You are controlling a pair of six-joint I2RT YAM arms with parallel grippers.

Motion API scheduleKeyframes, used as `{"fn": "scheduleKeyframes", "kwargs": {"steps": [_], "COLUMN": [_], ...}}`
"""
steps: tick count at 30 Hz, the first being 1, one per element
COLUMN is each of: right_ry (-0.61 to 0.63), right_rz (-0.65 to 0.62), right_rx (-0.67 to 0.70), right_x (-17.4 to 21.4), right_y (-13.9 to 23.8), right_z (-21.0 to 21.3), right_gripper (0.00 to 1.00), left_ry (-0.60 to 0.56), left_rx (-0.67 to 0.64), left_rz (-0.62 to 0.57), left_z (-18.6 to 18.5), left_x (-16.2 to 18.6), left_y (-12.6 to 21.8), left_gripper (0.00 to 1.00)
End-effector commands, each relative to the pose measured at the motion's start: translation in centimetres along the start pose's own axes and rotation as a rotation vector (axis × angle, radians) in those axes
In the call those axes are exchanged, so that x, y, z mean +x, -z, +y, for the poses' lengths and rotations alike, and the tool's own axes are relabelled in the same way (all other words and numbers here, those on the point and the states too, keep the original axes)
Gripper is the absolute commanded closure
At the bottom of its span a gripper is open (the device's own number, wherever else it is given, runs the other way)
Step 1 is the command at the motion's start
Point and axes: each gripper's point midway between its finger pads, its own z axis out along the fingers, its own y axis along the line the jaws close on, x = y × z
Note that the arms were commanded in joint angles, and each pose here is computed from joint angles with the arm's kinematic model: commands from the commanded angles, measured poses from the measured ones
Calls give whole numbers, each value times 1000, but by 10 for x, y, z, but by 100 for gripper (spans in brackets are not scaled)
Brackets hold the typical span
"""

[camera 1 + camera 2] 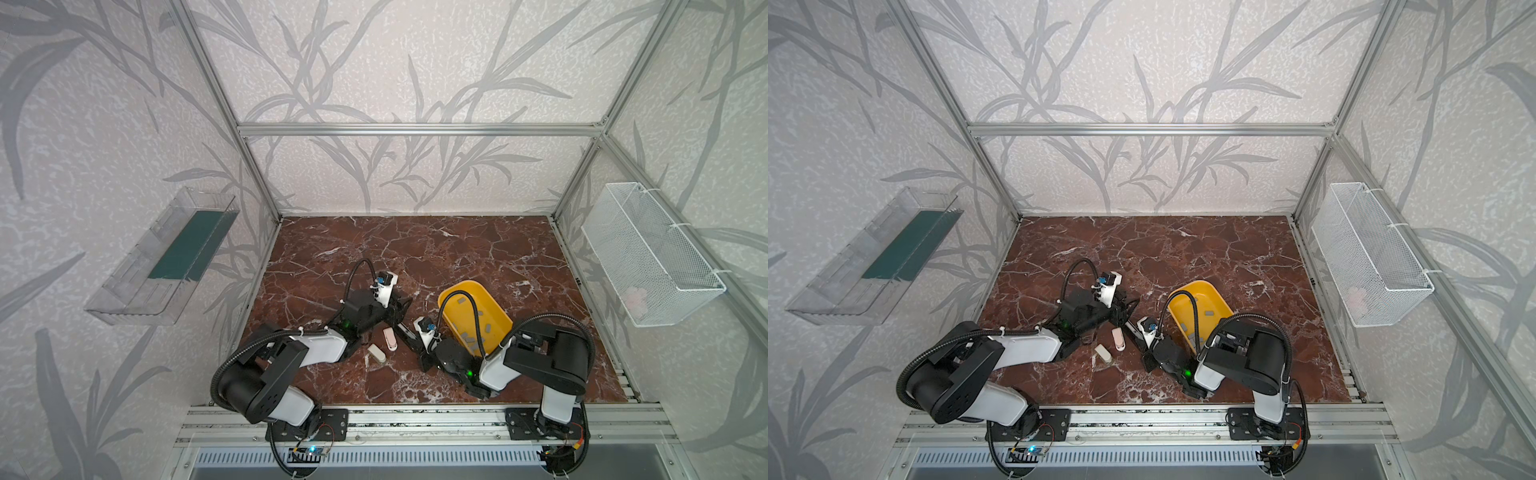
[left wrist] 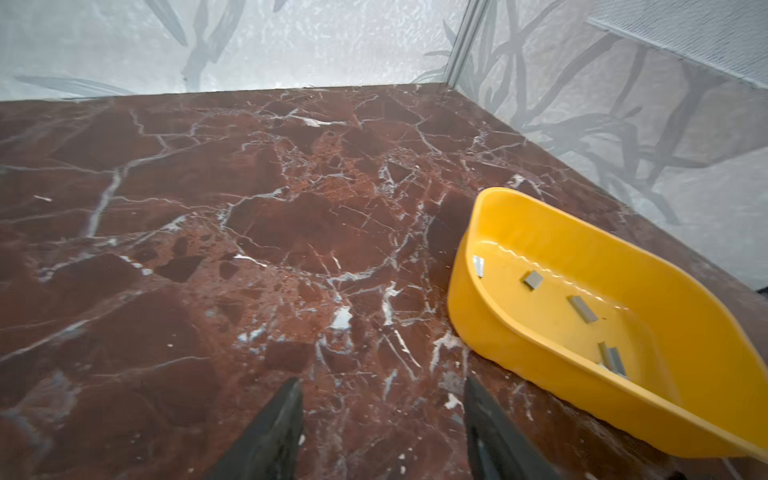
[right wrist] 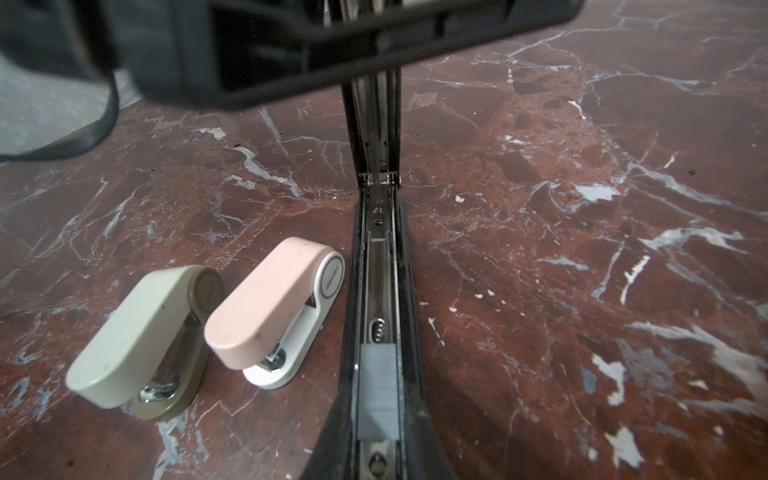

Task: Load the staples into the stapler
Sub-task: 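Press the long black stapler's top down with both grippers to close it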

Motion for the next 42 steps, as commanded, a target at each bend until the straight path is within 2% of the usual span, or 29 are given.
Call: {"fn": "scheduleKeyframes", "kwargs": {"steps": [1,6,13,22,26,29,31,34,39,42], "right_ry": [-35,-41,-47,-42,-39,-36,-31,-26,-25,-25], "right_rz": [-65,-64,-62,-59,-57,-59,-60,-66,-102,-119], "right_rx": [-14,-10,-11,0,1,0,7,11,-1,-17], "right_x": [-15,-18,-18,-18,-17,-19,-21,-26,-46,-58], "right_y": [1,3,1,1,1,2,4,10,25,32], "right_z": [4,3,4,3,2,3,3,3,7,10], "right_gripper": [95,95,95,94,93,84,66,51,47,55], "left_ry": [-36,-86,-126,-156,-160,-152,-126,-94,-39,-9], "left_rx": [81,130,155,170,158,121,66,10,-112,-165], "left_rz": [-15,-20,-50,-124,-112,-131,-148,-130,-123,-112], "left_z": [-18,-30,-36,-43,-42,-38,-29,-21,-1,10], "left_x": [8,15,21,12,9,1,-5,-6,-8,-5], "left_y": [8,17,29,49,52,56,59,63,67,66], "left_gripper": [28,12,0,0,0,0,0,0,0,2]}}
